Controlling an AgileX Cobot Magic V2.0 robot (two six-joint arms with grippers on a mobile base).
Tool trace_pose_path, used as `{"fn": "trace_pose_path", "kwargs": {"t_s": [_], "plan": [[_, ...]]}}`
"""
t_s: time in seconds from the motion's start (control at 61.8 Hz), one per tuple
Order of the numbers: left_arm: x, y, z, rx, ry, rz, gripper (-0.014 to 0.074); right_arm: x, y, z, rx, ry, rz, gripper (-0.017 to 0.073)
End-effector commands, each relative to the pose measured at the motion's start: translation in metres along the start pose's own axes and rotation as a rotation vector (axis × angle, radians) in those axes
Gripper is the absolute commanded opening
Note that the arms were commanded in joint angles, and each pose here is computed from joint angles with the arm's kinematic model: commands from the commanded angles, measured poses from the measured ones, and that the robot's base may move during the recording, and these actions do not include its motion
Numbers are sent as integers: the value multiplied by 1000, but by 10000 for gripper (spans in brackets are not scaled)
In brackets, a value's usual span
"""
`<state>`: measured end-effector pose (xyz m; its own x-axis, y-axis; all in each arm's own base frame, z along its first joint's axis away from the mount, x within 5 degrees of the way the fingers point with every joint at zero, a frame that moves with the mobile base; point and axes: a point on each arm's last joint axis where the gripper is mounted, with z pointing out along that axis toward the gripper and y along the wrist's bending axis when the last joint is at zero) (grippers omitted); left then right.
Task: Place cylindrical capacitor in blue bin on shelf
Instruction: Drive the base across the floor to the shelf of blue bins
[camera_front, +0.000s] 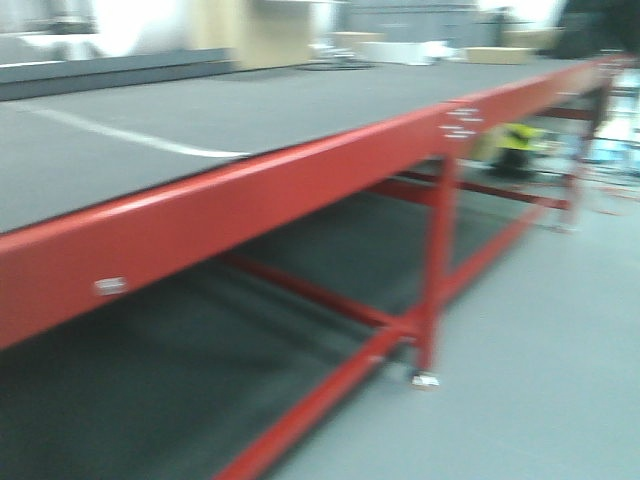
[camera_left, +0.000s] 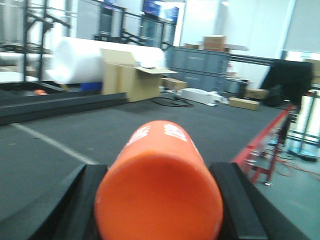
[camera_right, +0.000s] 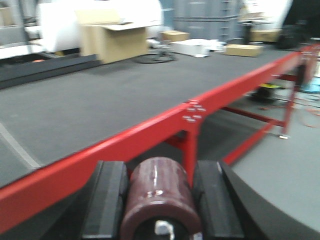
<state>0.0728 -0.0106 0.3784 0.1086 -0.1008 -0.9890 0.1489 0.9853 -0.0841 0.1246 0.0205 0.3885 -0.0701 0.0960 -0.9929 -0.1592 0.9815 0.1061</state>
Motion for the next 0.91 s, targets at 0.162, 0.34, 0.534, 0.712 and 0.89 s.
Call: {"fn": "trace_pose_path", "kwargs": {"t_s": [0.162,0.34,0.534,0.712,0.89], "plan": [[-2,-1,-1,7,-20,-6,-111,-5,0,-2,1,-40,-8,-167],[-2,-1,-1,7,-20,-6,-111,-5,0,-2,1,-40,-8,-167],[-2,-1,-1,7,-20,-6,-111,-5,0,-2,1,-40,-8,-167],[-2,-1,-1,7,-20,-6,-111,-5,0,-2,1,-40,-8,-167],[-2,-1,-1,7,-20,-6,-111,-5,0,-2,1,-40,-8,-167]]}}
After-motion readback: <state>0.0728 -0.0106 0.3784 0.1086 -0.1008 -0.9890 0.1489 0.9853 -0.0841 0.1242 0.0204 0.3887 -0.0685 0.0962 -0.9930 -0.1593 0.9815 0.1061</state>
